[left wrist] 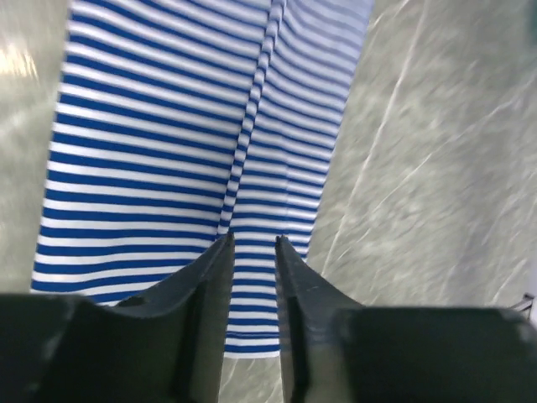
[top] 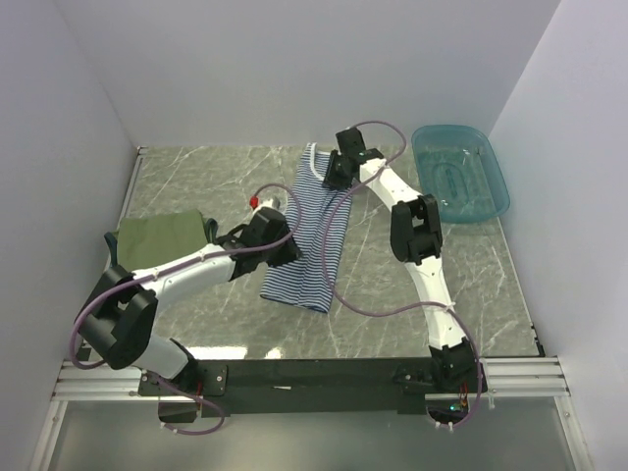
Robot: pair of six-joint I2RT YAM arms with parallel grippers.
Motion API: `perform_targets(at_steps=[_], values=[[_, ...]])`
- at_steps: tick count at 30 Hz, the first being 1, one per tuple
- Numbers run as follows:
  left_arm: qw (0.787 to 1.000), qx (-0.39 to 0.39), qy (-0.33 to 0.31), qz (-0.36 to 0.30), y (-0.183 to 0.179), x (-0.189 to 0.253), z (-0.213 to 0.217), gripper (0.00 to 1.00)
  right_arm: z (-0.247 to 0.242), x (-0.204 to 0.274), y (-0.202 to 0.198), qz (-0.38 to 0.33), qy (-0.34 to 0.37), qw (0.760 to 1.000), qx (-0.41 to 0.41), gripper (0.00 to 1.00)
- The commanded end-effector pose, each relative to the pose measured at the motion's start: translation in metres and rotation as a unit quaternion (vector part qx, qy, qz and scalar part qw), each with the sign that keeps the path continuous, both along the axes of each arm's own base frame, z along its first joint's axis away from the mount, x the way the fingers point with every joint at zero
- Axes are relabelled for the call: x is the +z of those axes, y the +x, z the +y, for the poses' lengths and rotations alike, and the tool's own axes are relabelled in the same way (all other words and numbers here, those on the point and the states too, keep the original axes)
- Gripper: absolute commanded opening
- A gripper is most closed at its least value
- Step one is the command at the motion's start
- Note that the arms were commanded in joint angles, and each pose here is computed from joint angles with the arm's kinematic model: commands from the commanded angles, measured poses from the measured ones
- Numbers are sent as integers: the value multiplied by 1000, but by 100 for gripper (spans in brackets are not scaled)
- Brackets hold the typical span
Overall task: Fold and stack the tank tops
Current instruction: Fold the tank top
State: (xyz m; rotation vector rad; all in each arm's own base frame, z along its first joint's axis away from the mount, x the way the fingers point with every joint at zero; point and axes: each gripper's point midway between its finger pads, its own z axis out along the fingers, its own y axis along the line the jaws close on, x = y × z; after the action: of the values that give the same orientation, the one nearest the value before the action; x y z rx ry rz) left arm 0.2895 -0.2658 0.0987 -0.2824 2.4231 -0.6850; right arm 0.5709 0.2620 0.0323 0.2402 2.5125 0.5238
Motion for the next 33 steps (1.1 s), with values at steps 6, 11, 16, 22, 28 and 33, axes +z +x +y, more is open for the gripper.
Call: perform_targets(at_steps=[6,11,16,22,28,33], values=[[998,56,26,-26,11,20,54,45,-11,144,-12,-148,30,988,29,60],[996,73,47,-5,-19,-12,81,55,-29,175,-75,-130,10,991,-20,62],[997,71,29,-4,-33,-35,84,63,-35,100,-180,-46,-17,998,-32,62],[996,82,34,2,-44,-56,94,64,-12,52,-291,-10,8,1000,5,62],[996,73,45,7,-43,-68,94,63,-9,21,-346,13,16,1000,6,62],[995,77,61,22,-48,-85,99,59,-6,6,-361,23,19,1000,2,62]])
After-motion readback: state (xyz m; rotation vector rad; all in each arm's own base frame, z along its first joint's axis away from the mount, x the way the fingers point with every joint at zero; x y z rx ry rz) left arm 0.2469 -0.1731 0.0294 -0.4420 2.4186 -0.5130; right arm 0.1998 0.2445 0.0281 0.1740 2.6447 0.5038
